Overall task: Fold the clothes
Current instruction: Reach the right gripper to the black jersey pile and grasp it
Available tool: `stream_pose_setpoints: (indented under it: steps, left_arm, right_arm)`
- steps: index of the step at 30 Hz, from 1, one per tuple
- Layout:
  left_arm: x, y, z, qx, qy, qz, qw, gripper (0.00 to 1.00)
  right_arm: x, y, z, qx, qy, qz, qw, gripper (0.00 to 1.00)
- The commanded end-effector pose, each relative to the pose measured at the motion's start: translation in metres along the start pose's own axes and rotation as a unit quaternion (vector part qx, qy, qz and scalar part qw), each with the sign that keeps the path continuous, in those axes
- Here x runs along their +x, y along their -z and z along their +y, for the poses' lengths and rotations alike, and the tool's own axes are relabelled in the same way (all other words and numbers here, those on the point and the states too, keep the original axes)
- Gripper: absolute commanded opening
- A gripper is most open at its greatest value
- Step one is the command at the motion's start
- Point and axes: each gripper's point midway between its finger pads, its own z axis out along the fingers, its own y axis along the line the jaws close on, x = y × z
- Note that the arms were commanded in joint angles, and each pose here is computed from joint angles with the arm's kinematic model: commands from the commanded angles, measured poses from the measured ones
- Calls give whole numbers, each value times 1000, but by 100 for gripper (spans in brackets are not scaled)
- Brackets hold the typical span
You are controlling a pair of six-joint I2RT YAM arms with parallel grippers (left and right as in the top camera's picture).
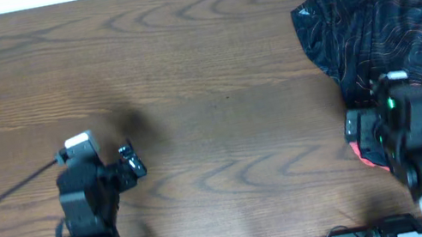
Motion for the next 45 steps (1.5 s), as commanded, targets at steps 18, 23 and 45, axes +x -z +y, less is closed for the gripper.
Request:
stream_pose_setpoints:
  steps: [18,23,45]
  left_arm:
    - [35,-22,-17,29,7,157,987,98]
    - [35,-22,-17,29,7,157,987,98]
    - [29,-24,-19,33,6,144,989,98]
  right_arm:
    - [71,-92,-23,128,-11,257,958,42]
    - [84,-100,-24,131,-4,283,950,33]
    - [-69,-3,109,-205,62,143,966,1]
